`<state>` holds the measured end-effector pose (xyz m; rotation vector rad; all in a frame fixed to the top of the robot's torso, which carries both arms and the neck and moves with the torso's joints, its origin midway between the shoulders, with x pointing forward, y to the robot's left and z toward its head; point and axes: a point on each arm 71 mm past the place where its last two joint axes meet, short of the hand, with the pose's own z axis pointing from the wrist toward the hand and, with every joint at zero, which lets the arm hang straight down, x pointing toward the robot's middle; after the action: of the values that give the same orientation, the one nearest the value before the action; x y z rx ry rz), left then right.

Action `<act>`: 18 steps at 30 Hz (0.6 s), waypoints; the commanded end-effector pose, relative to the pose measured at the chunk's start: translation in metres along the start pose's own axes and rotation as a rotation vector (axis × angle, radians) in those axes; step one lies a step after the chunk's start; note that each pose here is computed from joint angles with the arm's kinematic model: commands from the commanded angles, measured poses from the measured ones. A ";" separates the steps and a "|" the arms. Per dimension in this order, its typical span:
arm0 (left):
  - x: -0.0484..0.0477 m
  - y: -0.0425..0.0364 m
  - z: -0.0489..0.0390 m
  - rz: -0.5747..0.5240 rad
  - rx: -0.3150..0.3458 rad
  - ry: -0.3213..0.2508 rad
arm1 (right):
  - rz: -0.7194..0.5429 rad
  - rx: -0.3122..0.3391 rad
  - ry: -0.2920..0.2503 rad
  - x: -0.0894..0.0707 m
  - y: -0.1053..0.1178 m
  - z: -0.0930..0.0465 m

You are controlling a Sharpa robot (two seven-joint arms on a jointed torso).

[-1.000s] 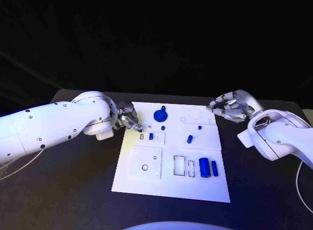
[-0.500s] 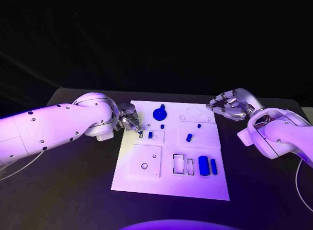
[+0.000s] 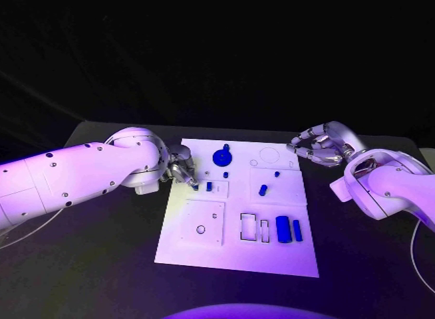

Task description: Assemble the parts on the task board

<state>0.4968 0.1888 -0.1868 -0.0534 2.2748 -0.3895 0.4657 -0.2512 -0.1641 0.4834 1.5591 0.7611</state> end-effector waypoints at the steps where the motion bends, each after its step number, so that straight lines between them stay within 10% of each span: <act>1: 0.0029 -0.0023 0.0009 0.037 0.002 0.035 | -0.009 -0.014 0.002 0.001 0.001 0.000; 18: 0.0042 -0.0042 0.0023 0.062 -0.001 0.055 | -0.010 -0.012 0.001 0.000 0.001 0.000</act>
<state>0.4978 0.1859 -0.1867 -0.0051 2.2933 -0.3667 0.4661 -0.2516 -0.1642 0.4835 1.5586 0.7594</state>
